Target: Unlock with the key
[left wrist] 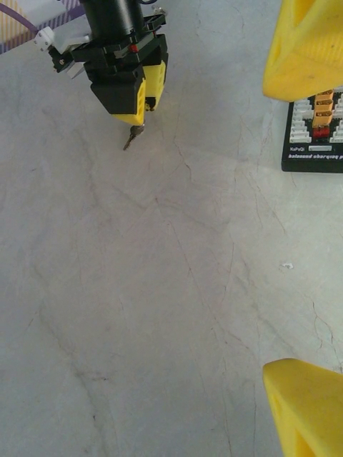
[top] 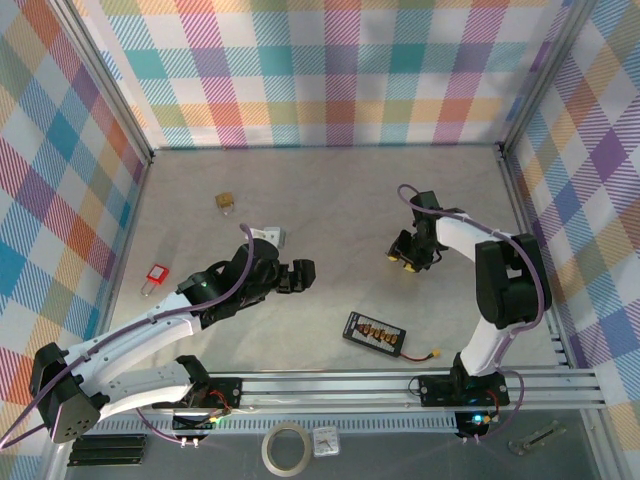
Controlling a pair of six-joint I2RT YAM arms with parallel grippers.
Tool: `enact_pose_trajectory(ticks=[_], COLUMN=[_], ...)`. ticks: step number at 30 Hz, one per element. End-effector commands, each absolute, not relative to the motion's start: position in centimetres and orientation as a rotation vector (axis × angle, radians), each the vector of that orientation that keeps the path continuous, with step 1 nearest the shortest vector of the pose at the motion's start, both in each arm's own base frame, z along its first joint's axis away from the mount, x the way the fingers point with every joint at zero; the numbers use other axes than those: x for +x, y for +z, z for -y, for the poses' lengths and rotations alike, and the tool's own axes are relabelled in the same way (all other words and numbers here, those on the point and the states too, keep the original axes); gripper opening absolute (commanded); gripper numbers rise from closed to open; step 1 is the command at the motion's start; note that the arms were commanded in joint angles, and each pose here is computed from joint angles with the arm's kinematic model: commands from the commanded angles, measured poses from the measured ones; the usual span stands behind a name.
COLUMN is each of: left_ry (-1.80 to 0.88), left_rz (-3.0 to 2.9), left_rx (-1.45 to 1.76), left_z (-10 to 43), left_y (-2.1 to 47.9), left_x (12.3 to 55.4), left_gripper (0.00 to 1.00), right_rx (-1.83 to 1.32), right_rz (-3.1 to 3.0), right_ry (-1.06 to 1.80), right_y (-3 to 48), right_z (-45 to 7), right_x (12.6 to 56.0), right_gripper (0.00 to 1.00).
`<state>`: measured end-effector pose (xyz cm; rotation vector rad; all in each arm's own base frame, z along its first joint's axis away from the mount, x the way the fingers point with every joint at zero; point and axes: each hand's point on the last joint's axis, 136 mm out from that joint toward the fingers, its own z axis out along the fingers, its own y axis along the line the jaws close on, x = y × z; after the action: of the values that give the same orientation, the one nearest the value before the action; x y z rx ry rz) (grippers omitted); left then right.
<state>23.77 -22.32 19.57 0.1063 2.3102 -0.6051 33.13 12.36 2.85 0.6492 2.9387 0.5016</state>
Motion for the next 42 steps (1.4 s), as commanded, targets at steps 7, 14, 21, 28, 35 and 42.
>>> enact_pose_trajectory(ticks=[7,14,21,28,35,42], left_ry=[-0.586,-0.578,-0.576,-0.572,-0.583,-0.649], left_rz=[-2.325,-2.325,-2.329,-2.340,-2.347,-2.362], left_rx=[0.098,0.100,0.101,0.103,0.109,0.137], left_z=[22.2,22.1,22.2,22.4,22.8,25.0], left_y=[19.3,19.4,19.5,19.3,19.0,18.4], left_x=[23.5,23.5,23.5,23.6,23.6,23.7], left_gripper=[0.93,0.93,0.93,0.93,0.94,0.93], right_rx=[0.658,0.650,0.613,0.603,0.588,0.577], right_rz=[-2.946,-2.962,-3.012,-3.050,-3.057,-3.033], right_ry=[0.444,0.381,0.274,0.152,0.148,0.208], right_y=[2.1,1.7,0.6,-0.2,-0.2,0.5], right_z=[-12.6,-12.3,-12.0,-11.1,-11.1,-11.4], right_x=[34.0,34.7,34.6,34.6,34.6,33.8], right_gripper=[0.43,0.42,0.42,0.26,0.09,0.00])
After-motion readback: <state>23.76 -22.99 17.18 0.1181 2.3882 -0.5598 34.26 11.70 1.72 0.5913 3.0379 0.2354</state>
